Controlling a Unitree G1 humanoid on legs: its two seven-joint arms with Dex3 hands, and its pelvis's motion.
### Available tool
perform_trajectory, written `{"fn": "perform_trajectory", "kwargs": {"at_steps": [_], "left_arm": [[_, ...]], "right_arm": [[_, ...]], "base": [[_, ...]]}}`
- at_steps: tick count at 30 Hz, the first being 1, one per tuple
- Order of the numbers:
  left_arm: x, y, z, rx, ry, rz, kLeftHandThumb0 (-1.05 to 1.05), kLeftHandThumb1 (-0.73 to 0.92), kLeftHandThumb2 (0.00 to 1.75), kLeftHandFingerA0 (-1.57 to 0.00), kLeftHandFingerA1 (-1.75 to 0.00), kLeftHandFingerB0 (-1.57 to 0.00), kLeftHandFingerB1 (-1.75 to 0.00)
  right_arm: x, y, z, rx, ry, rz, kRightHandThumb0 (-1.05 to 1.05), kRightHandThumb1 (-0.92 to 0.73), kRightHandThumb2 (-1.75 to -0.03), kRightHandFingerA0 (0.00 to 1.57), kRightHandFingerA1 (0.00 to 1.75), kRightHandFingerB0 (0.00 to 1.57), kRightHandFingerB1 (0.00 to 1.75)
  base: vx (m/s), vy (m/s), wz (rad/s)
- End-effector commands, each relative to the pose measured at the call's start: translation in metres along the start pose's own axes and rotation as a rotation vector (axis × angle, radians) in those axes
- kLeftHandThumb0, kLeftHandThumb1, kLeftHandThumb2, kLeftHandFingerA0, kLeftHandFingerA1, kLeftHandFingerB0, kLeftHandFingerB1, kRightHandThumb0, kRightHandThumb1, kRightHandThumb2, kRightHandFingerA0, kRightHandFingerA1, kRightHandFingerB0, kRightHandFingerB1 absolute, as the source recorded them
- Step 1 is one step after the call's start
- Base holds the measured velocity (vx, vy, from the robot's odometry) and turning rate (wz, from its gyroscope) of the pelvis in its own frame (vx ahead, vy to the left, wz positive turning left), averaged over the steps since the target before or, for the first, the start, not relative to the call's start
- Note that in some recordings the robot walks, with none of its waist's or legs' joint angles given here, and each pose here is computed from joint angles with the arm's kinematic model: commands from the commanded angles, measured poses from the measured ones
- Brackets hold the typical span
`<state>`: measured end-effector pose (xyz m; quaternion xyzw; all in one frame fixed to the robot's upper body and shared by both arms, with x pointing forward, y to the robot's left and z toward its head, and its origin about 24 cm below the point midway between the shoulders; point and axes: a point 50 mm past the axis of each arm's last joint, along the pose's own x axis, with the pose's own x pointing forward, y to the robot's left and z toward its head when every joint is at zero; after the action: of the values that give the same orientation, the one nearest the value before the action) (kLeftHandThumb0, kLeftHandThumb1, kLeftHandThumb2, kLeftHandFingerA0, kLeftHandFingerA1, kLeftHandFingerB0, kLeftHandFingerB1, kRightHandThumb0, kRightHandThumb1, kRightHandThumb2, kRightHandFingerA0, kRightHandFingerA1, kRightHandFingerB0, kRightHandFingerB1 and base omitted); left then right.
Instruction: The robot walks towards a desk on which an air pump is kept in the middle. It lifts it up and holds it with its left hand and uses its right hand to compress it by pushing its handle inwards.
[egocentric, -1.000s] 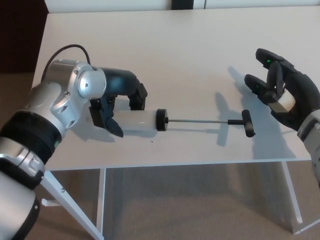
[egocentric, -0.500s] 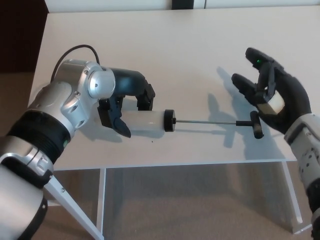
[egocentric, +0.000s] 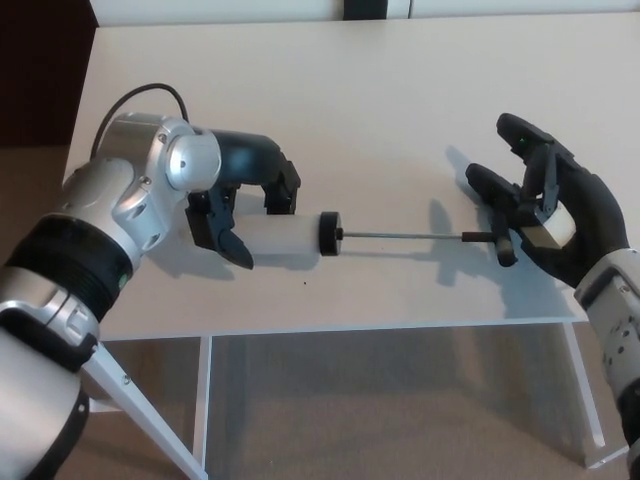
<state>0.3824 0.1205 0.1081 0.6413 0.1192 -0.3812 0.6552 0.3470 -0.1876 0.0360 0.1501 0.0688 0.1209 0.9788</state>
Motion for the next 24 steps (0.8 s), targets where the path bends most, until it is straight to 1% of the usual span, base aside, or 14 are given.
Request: {"fn": "perform_trajectory", "kwargs": {"at_steps": [1, 2, 8, 9, 10, 11, 14, 15, 17, 19, 20, 22, 23, 24], "left_arm": [[-0.005, 0.006, -0.008, 0.007, 0.024, 0.020, -0.12, 0.70, 0.78, -0.92, -1.39, -0.77, -1.38], [-0.005, 0.006, -0.007, 0.010, 0.022, 0.021, -0.14, 0.72, 0.69, -0.87, -1.24, -0.73, -1.32], [-0.004, 0.005, -0.004, 0.008, 0.010, 0.025, -0.16, 0.72, 0.69, -0.84, -1.27, -0.71, -1.36], [-0.003, 0.004, -0.004, 0.008, 0.010, 0.024, -0.16, 0.72, 0.70, -0.86, -1.32, -0.72, -1.37], [-0.002, 0.004, -0.002, 0.008, 0.010, 0.023, -0.16, 0.72, 0.70, -0.86, -1.32, -0.72, -1.37], [-0.001, 0.004, -0.001, 0.011, 0.009, 0.022, -0.16, 0.71, 0.70, -0.90, -1.33, -0.75, -1.35], [0.000, 0.003, 0.000, 0.015, 0.007, 0.021, -0.16, 0.71, 0.70, -0.90, -1.33, -0.75, -1.35], [0.000, 0.003, 0.001, 0.003, 0.009, 0.014, -0.16, 0.74, 0.72, -0.94, -1.22, -0.76, -1.29], [0.001, 0.003, 0.002, 0.000, 0.008, 0.010, -0.17, 0.77, 0.72, -0.96, -1.18, -0.77, -1.29], [0.002, 0.003, 0.003, 0.001, 0.006, 0.008, -0.17, 0.77, 0.72, -0.96, -1.18, -0.77, -1.29], [0.002, 0.002, 0.003, 0.004, 0.006, 0.008, -0.18, 0.77, 0.71, -0.92, -1.24, -0.77, -1.29], [0.002, 0.002, 0.004, 0.007, 0.006, 0.008, -0.18, 0.77, 0.71, -0.92, -1.24, -0.77, -1.29], [0.003, 0.003, 0.005, 0.005, 0.002, 0.015, -0.17, 0.79, 0.71, -0.92, -1.20, -0.76, -1.27], [0.003, 0.003, 0.006, 0.002, -0.001, 0.020, -0.17, 0.79, 0.71, -0.92, -1.20, -0.76, -1.27]], "right_arm": [[-0.010, -0.014, -0.009, 0.018, 0.026, -0.044, -0.89, -0.80, -1.15, 0.09, 0.32, 0.10, 0.23], [-0.009, -0.012, -0.007, 0.020, 0.024, -0.038, -0.89, -0.81, -1.15, 0.09, 0.29, 0.09, 0.22], [-0.005, -0.005, -0.003, 0.031, 0.005, -0.005, -0.88, -0.83, -1.17, 0.08, 0.26, 0.08, 0.20], [-0.004, -0.004, -0.002, 0.034, 0.002, -0.003, -0.90, -0.82, -1.16, 0.09, 0.28, 0.09, 0.22], [-0.003, -0.002, -0.001, 0.035, -0.001, -0.003, -0.90, -0.82, -1.16, 0.09, 0.28, 0.09, 0.22], [-0.002, -0.001, 0.000, 0.047, -0.004, -0.006, -0.89, -0.80, -1.14, 0.10, 0.32, 0.10, 0.27], [-0.002, 0.000, 0.000, 0.065, -0.006, -0.009, -0.89, -0.80, -1.14, 0.10, 0.32, 0.10, 0.27], [-0.002, 0.001, -0.001, 0.072, -0.012, -0.006, -0.87, -0.79, -1.14, 0.07, 0.33, 0.11, 0.27], [-0.002, 0.003, -0.001, 0.074, -0.014, -0.004, -0.89, -0.81, -1.15, 0.09, 0.33, 0.10, 0.26], [-0.003, 0.004, -0.001, 0.073, -0.013, -0.003, -0.89, -0.81, -1.15, 0.09, 0.33, 0.10, 0.26], [-0.003, 0.005, -0.002, 0.073, -0.012, -0.002, -0.90, -0.91, -0.80, 0.12, 0.27, 0.10, 0.22], [-0.003, 0.007, -0.003, 0.074, -0.011, -0.001, -0.90, -0.91, -0.80, 0.12, 0.27, 0.10, 0.22], [-0.003, 0.009, -0.005, 0.073, -0.010, 0.000, -0.85, -0.92, -0.78, 0.12, 0.29, 0.09, 0.24], [-0.003, 0.009, -0.007, 0.073, -0.009, 0.001, -0.85, -0.92, -0.78, 0.12, 0.29, 0.09, 0.24]], "base": [[0.00, 0.000, 0.00], [0.00, 0.000, 0.00], [0.00, 0.000, 0.00], [0.00, 0.000, 0.00], [0.00, 0.000, 0.00], [0.00, 0.000, 0.00], [0.00, 0.000, 0.00], [0.00, 0.000, 0.00], [0.00, 0.000, 0.00], [0.00, 0.000, 0.00], [0.00, 0.000, 0.00], [0.00, 0.000, 0.00], [0.00, 0.000, 0.00], [0.00, 0.000, 0.00]]}}
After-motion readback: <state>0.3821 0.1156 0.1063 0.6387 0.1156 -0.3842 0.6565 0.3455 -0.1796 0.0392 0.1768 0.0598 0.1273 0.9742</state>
